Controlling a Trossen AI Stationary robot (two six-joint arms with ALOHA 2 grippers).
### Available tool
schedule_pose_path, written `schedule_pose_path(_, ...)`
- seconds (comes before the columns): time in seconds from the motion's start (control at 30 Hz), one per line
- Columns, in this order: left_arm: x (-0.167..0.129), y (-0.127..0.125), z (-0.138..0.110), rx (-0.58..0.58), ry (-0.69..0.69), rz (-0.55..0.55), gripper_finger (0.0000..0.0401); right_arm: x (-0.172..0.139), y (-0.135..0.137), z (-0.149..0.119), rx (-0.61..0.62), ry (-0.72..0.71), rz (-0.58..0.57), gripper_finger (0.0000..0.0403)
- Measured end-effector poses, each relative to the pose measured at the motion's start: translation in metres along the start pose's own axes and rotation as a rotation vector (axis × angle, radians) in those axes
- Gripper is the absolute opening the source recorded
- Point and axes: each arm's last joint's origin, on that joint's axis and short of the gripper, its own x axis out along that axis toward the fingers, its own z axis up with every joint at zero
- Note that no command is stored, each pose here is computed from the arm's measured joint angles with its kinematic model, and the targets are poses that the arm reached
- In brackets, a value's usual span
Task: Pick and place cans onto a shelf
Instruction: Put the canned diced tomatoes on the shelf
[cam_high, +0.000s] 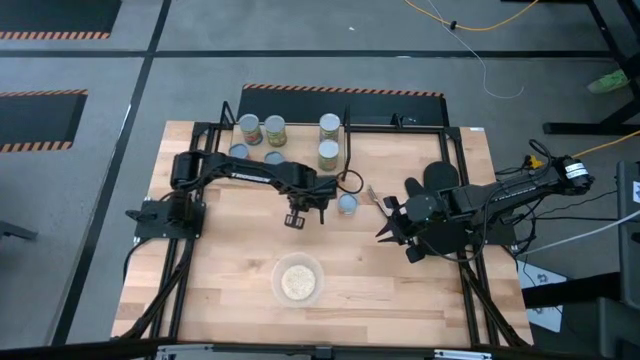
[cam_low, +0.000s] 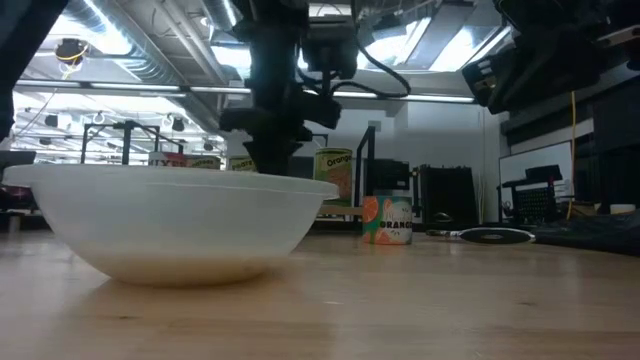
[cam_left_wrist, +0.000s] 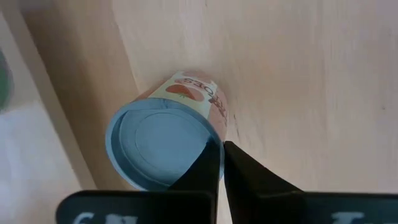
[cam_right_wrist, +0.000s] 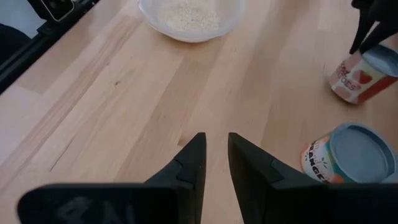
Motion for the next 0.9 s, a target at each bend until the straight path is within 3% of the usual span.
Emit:
schedule_pose_path(0.17,0.002,0.0,0.002,-0.002,-0.008,0.005,0.0012,0.0,0.0,0.0,0.0,0.003,0.0,0.0072)
schedule_pose_path(0.47,0.002,0.0,0.002,-0.004,-0.012,0.007,0.0057,0.0,0.0,0.0,0.0,0.003,0.001,0.0072)
schedule_pose_path(0.67,0.001,-0.003,0.003,-0.035,-0.014,0.006,0.0058,0.0,0.0,0.0,0.0,0.004,0.001,0.0072)
schedule_pose_path(0.9,-0.032,-0.01,-0.001,-0.074,-0.094,0.021,0.006,0.0,0.0,0.0,0.0,0.005,0.001,0.0072)
